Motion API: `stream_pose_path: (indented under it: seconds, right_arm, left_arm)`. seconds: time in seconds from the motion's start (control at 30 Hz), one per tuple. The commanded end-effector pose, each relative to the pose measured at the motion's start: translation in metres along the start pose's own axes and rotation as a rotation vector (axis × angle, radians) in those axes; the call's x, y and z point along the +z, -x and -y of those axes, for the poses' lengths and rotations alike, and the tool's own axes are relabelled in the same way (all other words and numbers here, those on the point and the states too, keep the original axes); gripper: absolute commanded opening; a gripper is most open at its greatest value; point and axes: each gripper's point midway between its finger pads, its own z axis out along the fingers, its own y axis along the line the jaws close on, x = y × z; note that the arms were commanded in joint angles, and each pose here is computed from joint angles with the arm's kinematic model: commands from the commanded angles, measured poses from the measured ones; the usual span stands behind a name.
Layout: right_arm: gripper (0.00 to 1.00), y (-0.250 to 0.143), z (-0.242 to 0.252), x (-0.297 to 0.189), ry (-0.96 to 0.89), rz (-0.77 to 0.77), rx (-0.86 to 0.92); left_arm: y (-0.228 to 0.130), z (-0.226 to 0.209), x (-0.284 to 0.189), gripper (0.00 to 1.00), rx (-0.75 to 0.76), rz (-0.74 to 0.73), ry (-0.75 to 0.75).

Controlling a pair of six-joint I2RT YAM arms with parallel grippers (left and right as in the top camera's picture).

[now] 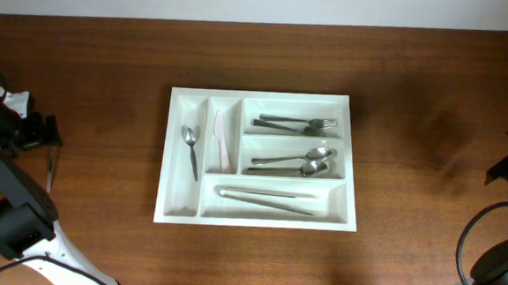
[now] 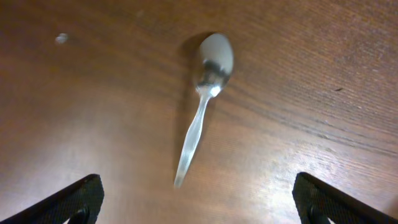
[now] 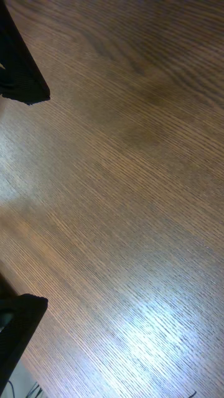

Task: Pack container
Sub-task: 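Move the left gripper back over the second silver spoon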

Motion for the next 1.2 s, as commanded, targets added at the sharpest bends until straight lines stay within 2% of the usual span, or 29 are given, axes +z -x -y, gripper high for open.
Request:
stream_pose_path:
  seconds: [0.0,0.13,0.47,0.87,1.17]
  right_arm:
    - [0.99,-0.002,-0.001,0.003,0.001,-0.010,-0.002]
    - [0.99,-0.002,-0.001,0.003,0.001,-0.010,-0.002]
    - [0.99,-0.002,-0.001,0.003,0.001,-0.010,-0.002]
    - [0.99,-0.002,-0.001,0.003,0.001,-0.010,-0.002]
    - [0.99,-0.002,-0.001,0.003,0.001,-0.010,-0.002]
  left_arm:
    - [0.005,0.005,0.018,0.99,0.117,-0.006,-0.045]
    - [0.005,0.005,0.032,0.99,0.161,-0.025,-0.052]
    - [0.001,0.002,0.068,0.99,0.160,-0.091,-0.056]
    - [0.009,-0.012,0.073,0.99,0.162,-0.074,0.016]
    - [0.015,0.001,0.073,1.00,0.192,-0.067,0.026]
